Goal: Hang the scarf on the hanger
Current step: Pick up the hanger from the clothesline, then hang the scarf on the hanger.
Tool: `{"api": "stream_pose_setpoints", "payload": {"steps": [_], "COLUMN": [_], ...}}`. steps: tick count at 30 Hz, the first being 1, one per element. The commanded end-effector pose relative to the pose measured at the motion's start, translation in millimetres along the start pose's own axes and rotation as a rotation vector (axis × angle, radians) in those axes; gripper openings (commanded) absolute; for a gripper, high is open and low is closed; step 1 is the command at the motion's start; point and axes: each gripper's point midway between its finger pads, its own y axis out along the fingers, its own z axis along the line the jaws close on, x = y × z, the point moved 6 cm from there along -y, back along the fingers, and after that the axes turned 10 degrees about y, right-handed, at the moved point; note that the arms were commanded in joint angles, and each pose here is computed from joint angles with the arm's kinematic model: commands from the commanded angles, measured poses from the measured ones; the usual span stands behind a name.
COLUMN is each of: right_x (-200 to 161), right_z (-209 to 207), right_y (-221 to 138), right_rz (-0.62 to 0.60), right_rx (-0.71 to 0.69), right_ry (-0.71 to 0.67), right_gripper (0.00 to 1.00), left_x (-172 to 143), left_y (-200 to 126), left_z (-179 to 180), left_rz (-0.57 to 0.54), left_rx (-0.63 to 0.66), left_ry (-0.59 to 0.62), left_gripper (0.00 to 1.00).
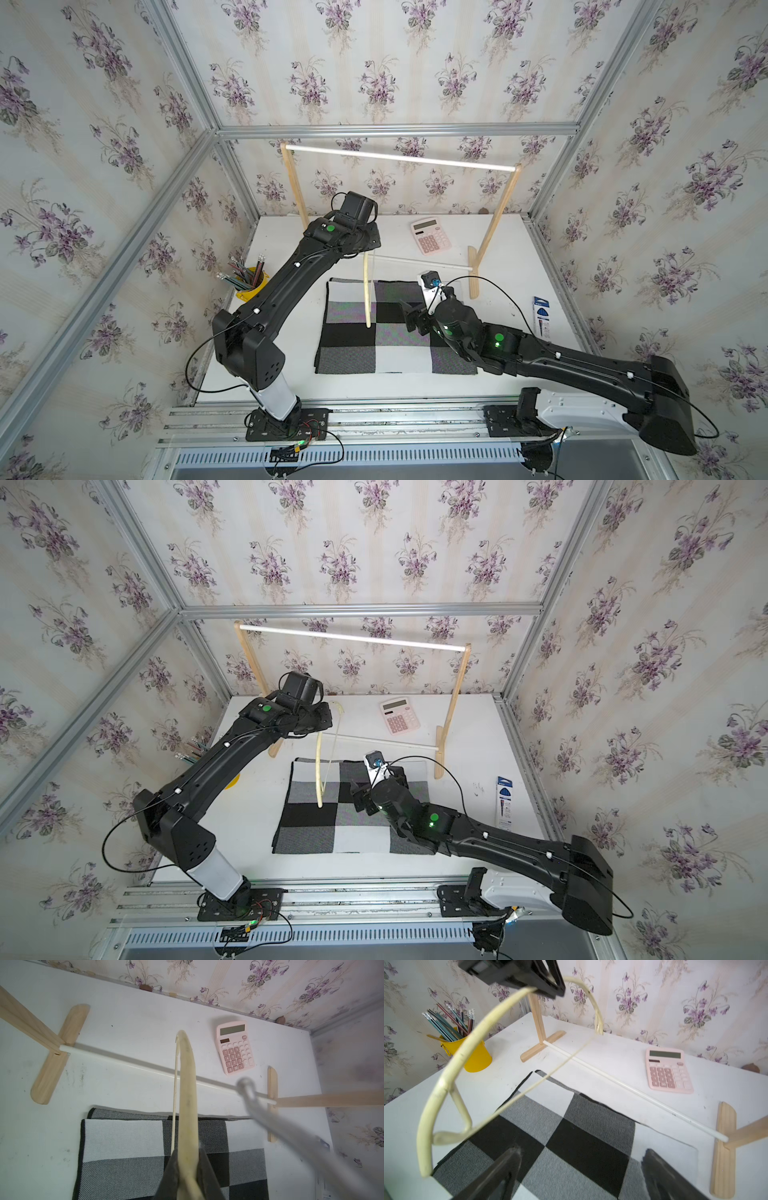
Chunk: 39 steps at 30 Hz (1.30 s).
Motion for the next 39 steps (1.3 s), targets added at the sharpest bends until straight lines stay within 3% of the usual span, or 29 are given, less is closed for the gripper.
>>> {"api": "stream_pose_setpoints", "payload": {"steps": [1, 9, 15, 23, 39], "right_x": [-9.6, -20.9, -43.1, -64.1, -118.0], "right_z": [-17.0, -62.2, -81.7, -110.3, -138.5], "right_y": [-12.4, -17.1, 3.2, 7.4, 18.5], "right_rz": [0.074, 0.04, 0.116, 0.161, 0.262], "right_rx": [-0.037, -0.215, -0.294, -0.362, -0.435], "right_ry": [0.081, 0.282, 0.331, 0.416, 0.487], "right_gripper": [0.95, 0.9, 0.9, 0.9, 0.88], "left_x": [-2.1, -53.4, -97.3, -159.8, -168.7], "left_y": [-11.5, -33.9, -40.8, -10.9, 30.5], "left_z": [-1.7, 7.8, -1.2, -42.8, -64.8], "left_rz": [-0.044, -0.128, -0.211, -0.203, -0.279], "left_rx": [-0.029, 0.023, 0.095, 0.132, 0.174], "left_ry": [0.092, 0.051, -0.016, -0.085, -0.026], "left_gripper": [0.0, 0.0, 0.0, 0.0, 0.0]}}
